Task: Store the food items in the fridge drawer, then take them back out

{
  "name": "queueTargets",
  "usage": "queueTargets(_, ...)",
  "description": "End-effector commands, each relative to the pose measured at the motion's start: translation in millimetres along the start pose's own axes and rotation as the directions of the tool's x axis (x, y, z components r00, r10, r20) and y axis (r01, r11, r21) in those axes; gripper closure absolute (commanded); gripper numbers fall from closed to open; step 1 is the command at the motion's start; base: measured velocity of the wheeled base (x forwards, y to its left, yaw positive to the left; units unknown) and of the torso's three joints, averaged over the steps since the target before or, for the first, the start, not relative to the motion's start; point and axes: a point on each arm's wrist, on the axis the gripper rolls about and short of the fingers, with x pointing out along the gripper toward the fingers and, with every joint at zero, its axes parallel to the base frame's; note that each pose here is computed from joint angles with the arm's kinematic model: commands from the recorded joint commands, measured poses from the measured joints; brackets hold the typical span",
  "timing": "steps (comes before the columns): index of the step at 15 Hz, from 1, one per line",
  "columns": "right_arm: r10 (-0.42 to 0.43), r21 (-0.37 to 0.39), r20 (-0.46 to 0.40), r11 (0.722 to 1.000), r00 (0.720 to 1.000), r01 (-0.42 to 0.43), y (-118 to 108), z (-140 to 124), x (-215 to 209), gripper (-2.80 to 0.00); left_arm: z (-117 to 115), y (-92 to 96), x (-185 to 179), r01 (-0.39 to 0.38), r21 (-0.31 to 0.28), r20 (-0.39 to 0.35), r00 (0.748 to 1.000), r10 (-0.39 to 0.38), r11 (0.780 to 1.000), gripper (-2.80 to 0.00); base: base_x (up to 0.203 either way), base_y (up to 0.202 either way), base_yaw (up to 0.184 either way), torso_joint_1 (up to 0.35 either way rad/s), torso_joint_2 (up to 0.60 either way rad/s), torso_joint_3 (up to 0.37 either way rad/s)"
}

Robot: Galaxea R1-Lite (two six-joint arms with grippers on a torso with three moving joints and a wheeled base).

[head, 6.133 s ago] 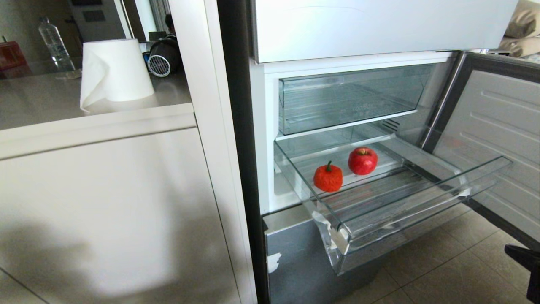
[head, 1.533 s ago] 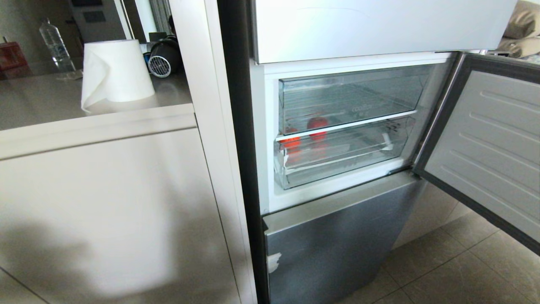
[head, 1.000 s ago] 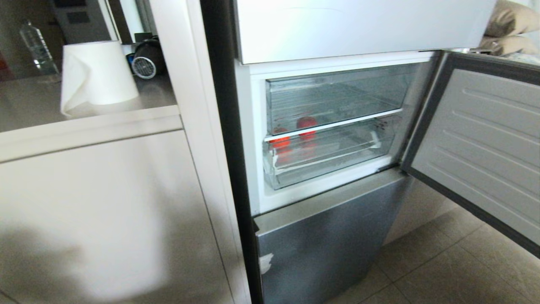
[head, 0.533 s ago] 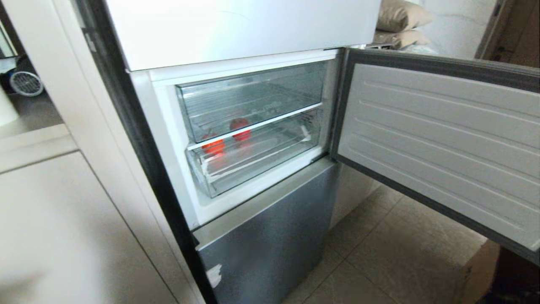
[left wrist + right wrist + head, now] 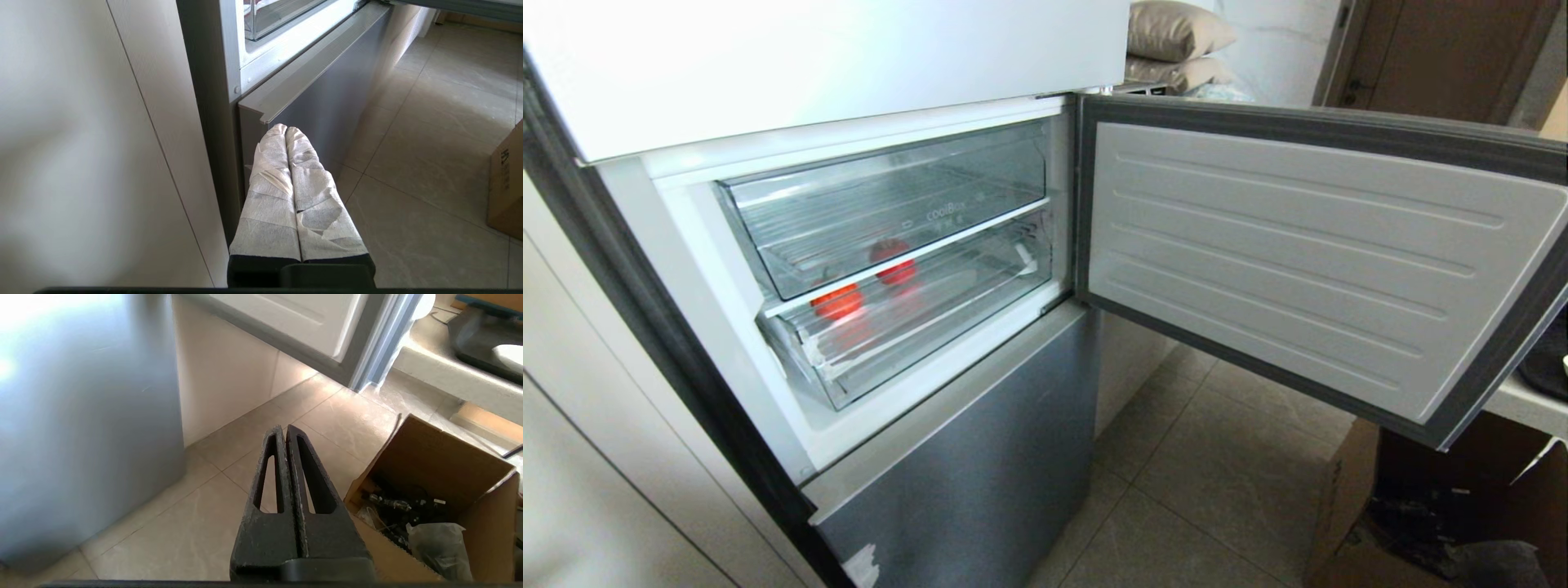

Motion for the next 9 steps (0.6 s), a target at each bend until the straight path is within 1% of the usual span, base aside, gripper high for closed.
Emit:
queueTargets(1, -0.042, 0.038, 0.096, 0.999, 0.994, 0.039, -3, 19, -3, 0.0, 0, 0.0, 0, 0.0, 0.0, -0.001, 1.0, 0.0, 1.0, 0.0, 0.0, 0.0, 0.0, 0.0, 0.0, 0.0)
queueTargets(2, -0.084, 0.104, 0.135, 0.992, 0.987, 0.07, -5, 34, -4, 0.0, 0, 0.0, 0, 0.0, 0.0, 0.0, 1.0, 0.0, 1.0, 0.0, 0.0, 0.0, 0.0, 0.0, 0.0, 0.0)
queueTargets(3, -0.137, 0.199, 0.175, 0.975, 0.975, 0.101, -9, 56, -6, 0.0, 0, 0.0, 0, 0.0, 0.0, 0.0, 1.0, 0.0, 1.0, 0.0, 0.0, 0.0, 0.0, 0.0, 0.0, 0.0)
queueTargets(4, -0.201, 0.304, 0.211, 0.944, 0.957, 0.131, -13, 80, -9, 0.0, 0, 0.0, 0, 0.0, 0.0, 0.0, 1.0, 0.0, 1.0, 0.0, 0.0, 0.0, 0.0, 0.0, 0.0, 0.0)
queueTargets(5, -0.262, 0.398, 0.21, 0.903, 0.942, 0.162, -16, 100, -6, 0.0, 0, 0.0, 0, 0.0, 0.0, -0.002, 1.0, 0.0, 1.0, 0.0, 0.0, 0.0, 0.0, 0.0, 0.0, 0.0)
queueTargets(6, -0.318, 0.463, 0.19, 0.863, 0.929, 0.201, -18, 115, 0, 0.0, 0, 0.0, 0, 0.0, 0.0, 0.0, 1.0, 0.0, 1.0, 0.0, 0.0, 0.0, 0.0, 0.0, 0.0, 0.0)
queueTargets(7, -0.387, 0.51, 0.158, 0.82, 0.908, 0.26, -20, 125, 12, 0.0, 0, 0.0, 0, 0.0, 0.0, 0.0, 1.0, 0.0, 1.0, 0.0, 0.0, 0.0, 0.0, 0.0, 0.0, 0.0)
queueTargets(8, -0.46, 0.552, 0.134, 0.77, 0.878, 0.319, -23, 134, 24, 0.0, 0, 0.0, 0, 0.0, 0.0, 0.0, 1.0, 0.0, 1.0, 0.0, 0.0, 0.0, 0.0, 0.0, 0.0, 0.0)
queueTargets(9, -0.529, 0.587, 0.122, 0.721, 0.84, 0.368, -28, 141, 39, 0.0, 0, 0.0, 0, 0.0, 0.0, 0.0, 1.0, 0.0, 1.0, 0.0, 0.0, 0.0, 0.0, 0.0, 0.0, 0.0)
